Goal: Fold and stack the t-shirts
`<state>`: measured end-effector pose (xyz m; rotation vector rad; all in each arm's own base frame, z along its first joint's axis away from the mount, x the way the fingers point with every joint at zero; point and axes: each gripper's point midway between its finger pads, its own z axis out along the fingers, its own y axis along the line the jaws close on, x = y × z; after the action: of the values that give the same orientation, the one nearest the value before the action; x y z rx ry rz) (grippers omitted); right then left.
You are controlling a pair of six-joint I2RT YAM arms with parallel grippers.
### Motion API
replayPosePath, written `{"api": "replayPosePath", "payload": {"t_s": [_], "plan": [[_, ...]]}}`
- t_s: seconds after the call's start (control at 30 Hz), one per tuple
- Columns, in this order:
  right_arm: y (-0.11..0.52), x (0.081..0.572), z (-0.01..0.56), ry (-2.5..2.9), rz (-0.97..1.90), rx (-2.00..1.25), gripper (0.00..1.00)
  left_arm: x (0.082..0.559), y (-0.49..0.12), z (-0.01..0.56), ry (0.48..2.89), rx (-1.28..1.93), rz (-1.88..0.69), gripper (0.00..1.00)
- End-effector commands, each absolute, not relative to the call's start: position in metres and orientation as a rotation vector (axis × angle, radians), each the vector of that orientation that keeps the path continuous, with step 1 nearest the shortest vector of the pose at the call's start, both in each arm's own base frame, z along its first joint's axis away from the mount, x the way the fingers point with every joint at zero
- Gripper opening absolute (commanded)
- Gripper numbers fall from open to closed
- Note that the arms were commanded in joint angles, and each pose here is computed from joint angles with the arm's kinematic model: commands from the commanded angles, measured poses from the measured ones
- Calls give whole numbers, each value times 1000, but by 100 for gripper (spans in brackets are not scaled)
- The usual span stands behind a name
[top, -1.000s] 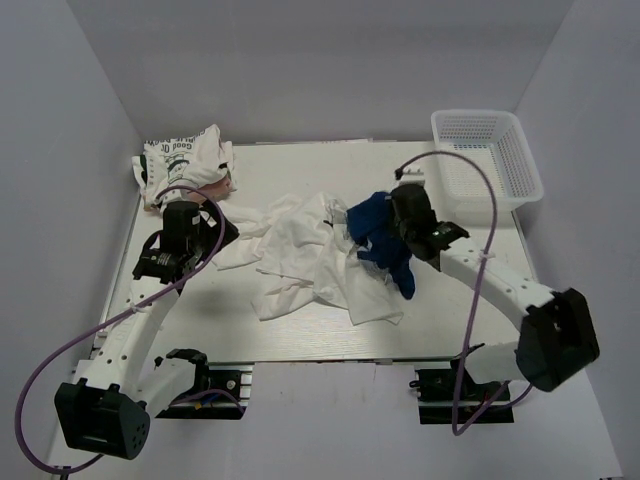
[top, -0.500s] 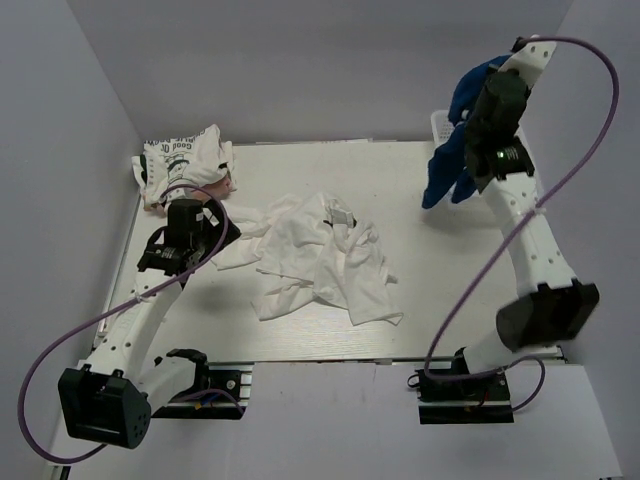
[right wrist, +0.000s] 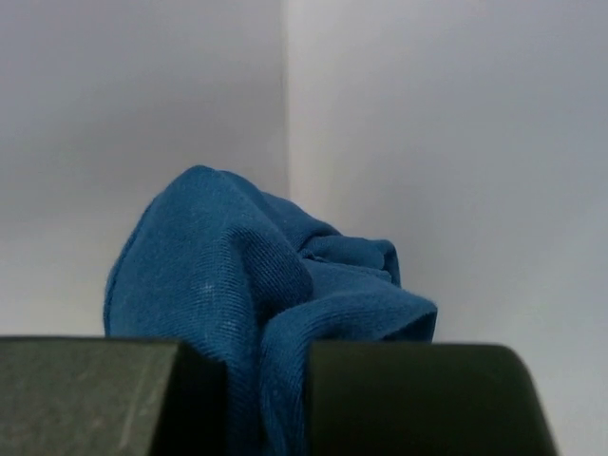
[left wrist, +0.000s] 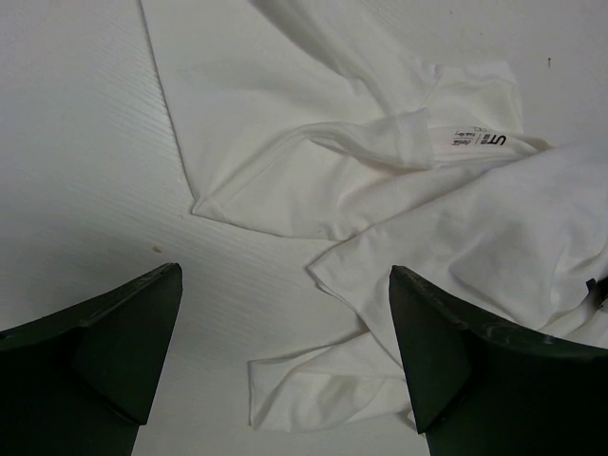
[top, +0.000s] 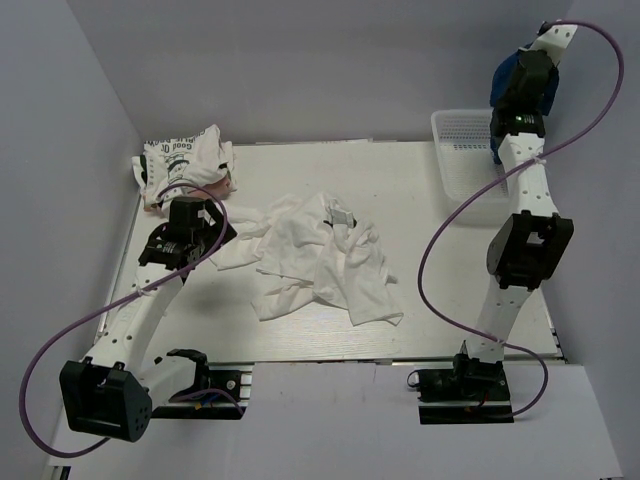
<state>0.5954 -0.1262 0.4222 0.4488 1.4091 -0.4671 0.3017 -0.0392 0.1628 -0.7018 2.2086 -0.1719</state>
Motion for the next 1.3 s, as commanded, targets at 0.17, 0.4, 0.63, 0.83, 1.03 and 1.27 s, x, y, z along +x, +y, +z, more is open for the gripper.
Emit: {"api": "replayPosePath", "payload": {"t_s": [0.17,0.4,0.63,0.83,1.03,1.27], "plan": [[-105,603,295,1675,-206,420,5,309,-33,175,2183,-728,-142,100],[-83,577,267,1887,-128,371,90,308,-41,171,2212,-721,-167,100],[60,508,278,2015,122,-126,90,293,-41,148,2242,-754,-171,100],[189,414,204,2150,364,-343,90,294,-43,155,2213,-733,-202,100],[251,349,118,2282,431,-543,90,292,-48,152,2214,-718,-244,100],[278,340,73,2386,466,-624,60,286,-49,153,2206,-712,-262,100]]}}
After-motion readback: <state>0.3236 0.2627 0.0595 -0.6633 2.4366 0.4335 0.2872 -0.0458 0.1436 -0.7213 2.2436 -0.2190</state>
